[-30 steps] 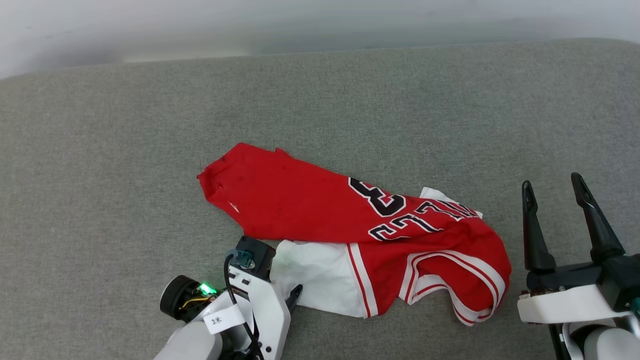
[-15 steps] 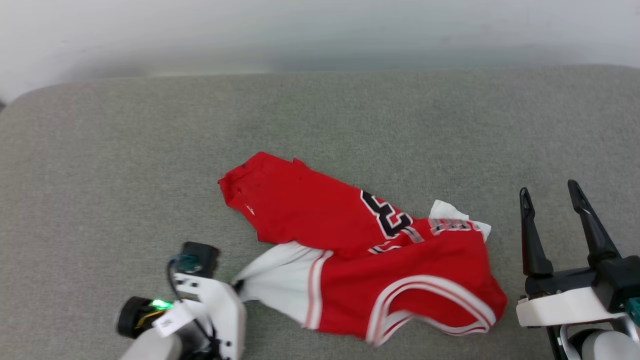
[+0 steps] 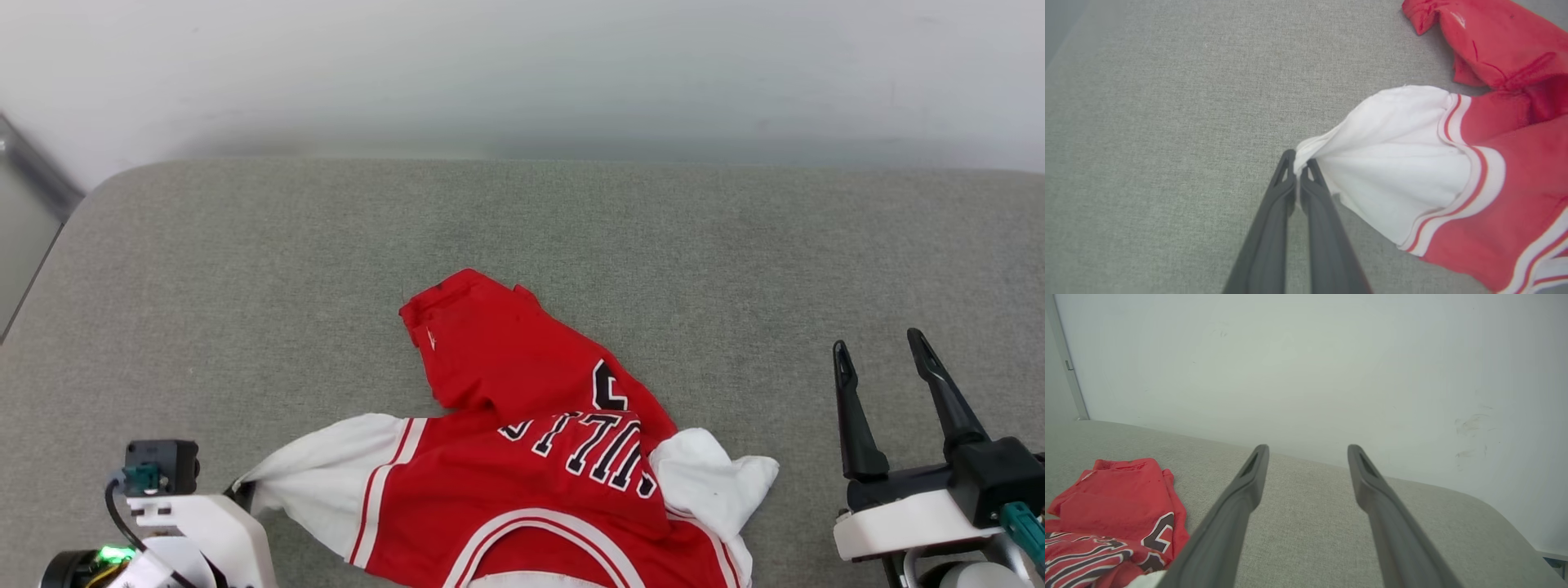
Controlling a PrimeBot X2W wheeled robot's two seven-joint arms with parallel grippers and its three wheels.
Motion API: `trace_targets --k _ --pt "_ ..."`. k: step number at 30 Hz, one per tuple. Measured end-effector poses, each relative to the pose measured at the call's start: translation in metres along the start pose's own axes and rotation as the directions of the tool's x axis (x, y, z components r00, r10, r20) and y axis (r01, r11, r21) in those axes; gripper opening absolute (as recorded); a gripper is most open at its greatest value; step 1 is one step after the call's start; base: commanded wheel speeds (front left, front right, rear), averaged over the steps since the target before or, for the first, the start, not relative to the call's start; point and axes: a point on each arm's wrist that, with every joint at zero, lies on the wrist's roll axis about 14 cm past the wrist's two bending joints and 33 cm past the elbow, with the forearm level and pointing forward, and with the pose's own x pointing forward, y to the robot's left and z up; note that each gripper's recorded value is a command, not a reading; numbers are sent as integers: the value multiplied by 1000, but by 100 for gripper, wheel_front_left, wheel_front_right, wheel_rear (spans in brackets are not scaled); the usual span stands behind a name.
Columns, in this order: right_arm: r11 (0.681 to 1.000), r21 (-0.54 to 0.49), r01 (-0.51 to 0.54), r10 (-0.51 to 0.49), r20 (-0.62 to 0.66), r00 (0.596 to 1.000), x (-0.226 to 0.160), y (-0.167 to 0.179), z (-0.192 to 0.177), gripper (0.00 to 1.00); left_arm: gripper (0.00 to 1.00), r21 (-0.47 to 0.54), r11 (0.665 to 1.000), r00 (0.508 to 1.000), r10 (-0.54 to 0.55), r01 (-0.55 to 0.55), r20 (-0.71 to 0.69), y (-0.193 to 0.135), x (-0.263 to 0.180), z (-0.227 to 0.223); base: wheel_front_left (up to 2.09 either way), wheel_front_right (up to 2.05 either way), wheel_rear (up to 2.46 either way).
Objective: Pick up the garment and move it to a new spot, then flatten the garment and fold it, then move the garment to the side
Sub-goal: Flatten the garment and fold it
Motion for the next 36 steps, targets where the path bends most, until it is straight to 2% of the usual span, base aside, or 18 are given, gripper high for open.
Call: trace_targets --k 1,2,3,4,7,10,13,16,21,26,30,33,36 --pt "1000 0 0 0 -2 1000 0 0 -1 100 0 0 1000 1000 1 -1 -3 0 -2 -3 0 0 0" --pt "1000 0 -1 1 -4 1000 0 0 -1 100 15 0 1000 1000 -4 4 2 -2 -3 -4 0 0 0" --pt "1000 1 0 0 -5 1000 0 0 -1 100 47 2 1000 1000 -10 10 15 -4 -5 -3 0 0 0" --pt "1000 1 0 0 -6 1000 -1 0 -2 100 100 1 1000 999 -19 19 39 -8 -6 0 0 0 0" --pt "1000 0 2 -2 -4 1000 -1 -1 -1 100 100 9 999 988 -38 37 152 -15 -10 18 0 0 0" --pt "1000 1 2 -2 -4 1000 -3 0 0 100 100 37 998 952 -57 48 302 -20 -18 43 0 0 0" --pt "1000 0 2 -2 5 1000 -4 0 4 100 100 105 992 888 -116 77 446 -31 -30 67 0 0 0" --pt "1000 -2 3 -2 14 1000 -5 0 8 100 100 148 985 802 -160 91 576 -41 -45 88 0 0 0" --pt "1000 -3 3 -3 24 1000 -8 0 11 100 100 191 976 716 -209 108 666 -56 -63 104 0 0 0" --pt "1000 -7 -18 18 21 1000 -9 7 11 100 100 196 973 685 -225 121 693 -66 -73 107 0 0 0" --pt "991 -3 -132 131 -95 987 -10 41 -7 100 100 197 972 684 -229 126 693 -70 -74 104 0 0 0" --pt "974 19 -225 223 -224 949 -13 56 -20 100 100 201 972 681 -232 126 695 -70 -72 105 0 0 0" --pt "950 43 -309 303 -370 878 -22 63 -35 100 100 197 972 681 -232 130 695 -71 -70 105 0 0 0"
